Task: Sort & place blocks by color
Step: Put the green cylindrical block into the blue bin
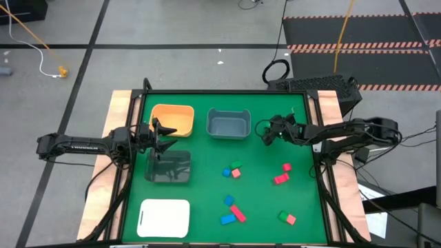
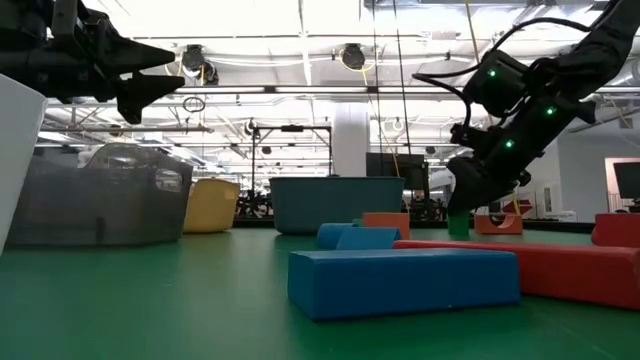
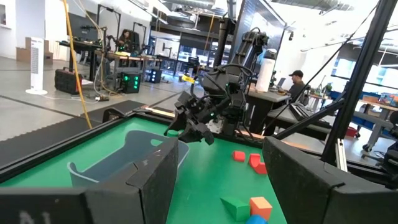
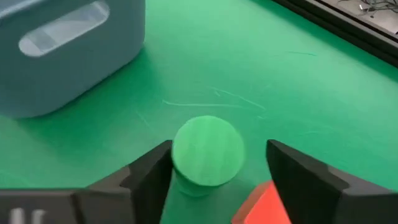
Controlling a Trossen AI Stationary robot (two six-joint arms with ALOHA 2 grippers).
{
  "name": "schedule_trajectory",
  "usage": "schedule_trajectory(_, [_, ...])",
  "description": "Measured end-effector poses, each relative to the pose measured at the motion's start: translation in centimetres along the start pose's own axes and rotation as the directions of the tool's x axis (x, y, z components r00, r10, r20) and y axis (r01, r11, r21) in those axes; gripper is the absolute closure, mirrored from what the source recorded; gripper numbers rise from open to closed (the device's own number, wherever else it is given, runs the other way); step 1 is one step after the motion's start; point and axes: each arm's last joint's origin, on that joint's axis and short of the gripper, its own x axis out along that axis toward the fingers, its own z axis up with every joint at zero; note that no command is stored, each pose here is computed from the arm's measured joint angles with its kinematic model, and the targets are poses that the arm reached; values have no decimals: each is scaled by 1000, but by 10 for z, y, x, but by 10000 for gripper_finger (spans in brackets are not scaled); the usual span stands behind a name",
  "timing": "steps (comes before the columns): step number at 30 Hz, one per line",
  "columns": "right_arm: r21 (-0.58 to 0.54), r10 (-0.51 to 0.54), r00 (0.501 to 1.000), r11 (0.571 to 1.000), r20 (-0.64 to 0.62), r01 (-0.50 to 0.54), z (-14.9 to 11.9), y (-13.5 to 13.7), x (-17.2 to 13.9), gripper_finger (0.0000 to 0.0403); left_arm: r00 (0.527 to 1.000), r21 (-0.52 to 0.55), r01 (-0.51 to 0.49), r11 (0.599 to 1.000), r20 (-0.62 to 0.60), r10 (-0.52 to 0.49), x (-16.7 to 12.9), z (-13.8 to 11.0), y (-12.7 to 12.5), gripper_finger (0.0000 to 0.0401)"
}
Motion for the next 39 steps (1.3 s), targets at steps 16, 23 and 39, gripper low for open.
schedule_trajectory(16, [64,163,979,983,122,-171,16,8,-4,292,1000,0,0,1000,0,0,0,0,0,164])
schedule_trajectory(23, [49,258,898,955,355,-293,42,8,-26,292,1000,0,0,1000,0,0,0,0,0,164])
schedule_trajectory(39, [-88,508,701,835,500,-543,52,36,-17,292,1000,0,0,1000,0,0,0,0,0,164])
